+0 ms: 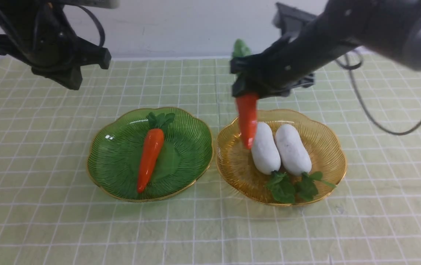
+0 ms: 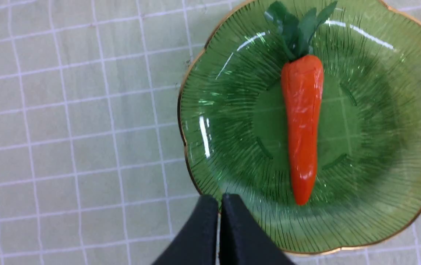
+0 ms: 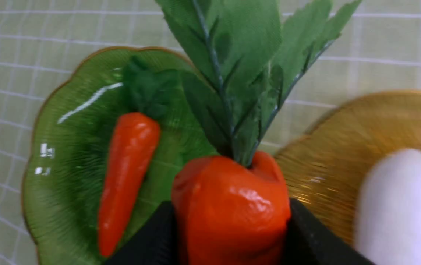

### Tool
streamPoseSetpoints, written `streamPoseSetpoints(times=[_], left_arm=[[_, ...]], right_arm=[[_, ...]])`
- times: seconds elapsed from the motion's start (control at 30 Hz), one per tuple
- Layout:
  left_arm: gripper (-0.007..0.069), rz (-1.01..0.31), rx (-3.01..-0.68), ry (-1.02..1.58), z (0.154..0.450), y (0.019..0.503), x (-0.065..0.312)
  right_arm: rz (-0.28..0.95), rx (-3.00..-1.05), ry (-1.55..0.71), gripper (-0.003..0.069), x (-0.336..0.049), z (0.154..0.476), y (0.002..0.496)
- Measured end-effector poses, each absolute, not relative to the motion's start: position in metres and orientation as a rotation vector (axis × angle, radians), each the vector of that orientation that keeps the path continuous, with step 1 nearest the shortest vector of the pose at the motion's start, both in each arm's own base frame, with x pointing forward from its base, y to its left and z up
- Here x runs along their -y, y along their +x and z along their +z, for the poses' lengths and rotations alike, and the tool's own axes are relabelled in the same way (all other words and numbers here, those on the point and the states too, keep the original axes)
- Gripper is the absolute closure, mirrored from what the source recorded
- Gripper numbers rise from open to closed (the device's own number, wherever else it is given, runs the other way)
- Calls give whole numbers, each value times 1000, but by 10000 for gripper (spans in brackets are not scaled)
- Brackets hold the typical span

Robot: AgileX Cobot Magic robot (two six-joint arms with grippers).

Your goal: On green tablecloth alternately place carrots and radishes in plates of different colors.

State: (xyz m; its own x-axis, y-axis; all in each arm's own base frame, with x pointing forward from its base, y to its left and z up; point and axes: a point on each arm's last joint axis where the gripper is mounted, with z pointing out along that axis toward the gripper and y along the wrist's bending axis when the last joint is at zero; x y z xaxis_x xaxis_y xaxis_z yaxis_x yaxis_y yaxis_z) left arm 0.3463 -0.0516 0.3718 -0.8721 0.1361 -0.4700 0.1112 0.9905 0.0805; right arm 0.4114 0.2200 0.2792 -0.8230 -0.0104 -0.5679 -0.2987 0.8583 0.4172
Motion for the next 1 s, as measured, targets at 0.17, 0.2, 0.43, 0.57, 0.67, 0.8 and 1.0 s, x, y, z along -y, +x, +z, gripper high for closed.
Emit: streamPoseSetpoints(times=[0.17, 0.2, 0.43, 0.57, 0.67, 0.8, 1.0], left_arm=[[633, 59, -2631, 175, 369, 296, 43], [633, 49, -2628, 175, 366, 278, 41], [633, 35, -2590, 172, 356, 210, 29], [633, 32, -2544, 156, 357, 180, 24], [633, 36, -2510, 133, 356, 161, 19], [633, 30, -2420, 107, 358, 134, 14], [633, 4, -2277, 92, 357, 101, 8]], right_arm=[[746, -2422, -303, 337, -270, 247, 411], [776, -2428, -299, 314, -281, 235, 416], [862, -2464, -277, 92, -294, 220, 428], [820, -2509, -402, 76, -285, 240, 430], [727, -2543, -505, 169, -264, 267, 430], [554, -2488, -576, 466, -226, 338, 416], [384, -2227, -496, 660, -173, 464, 348]])
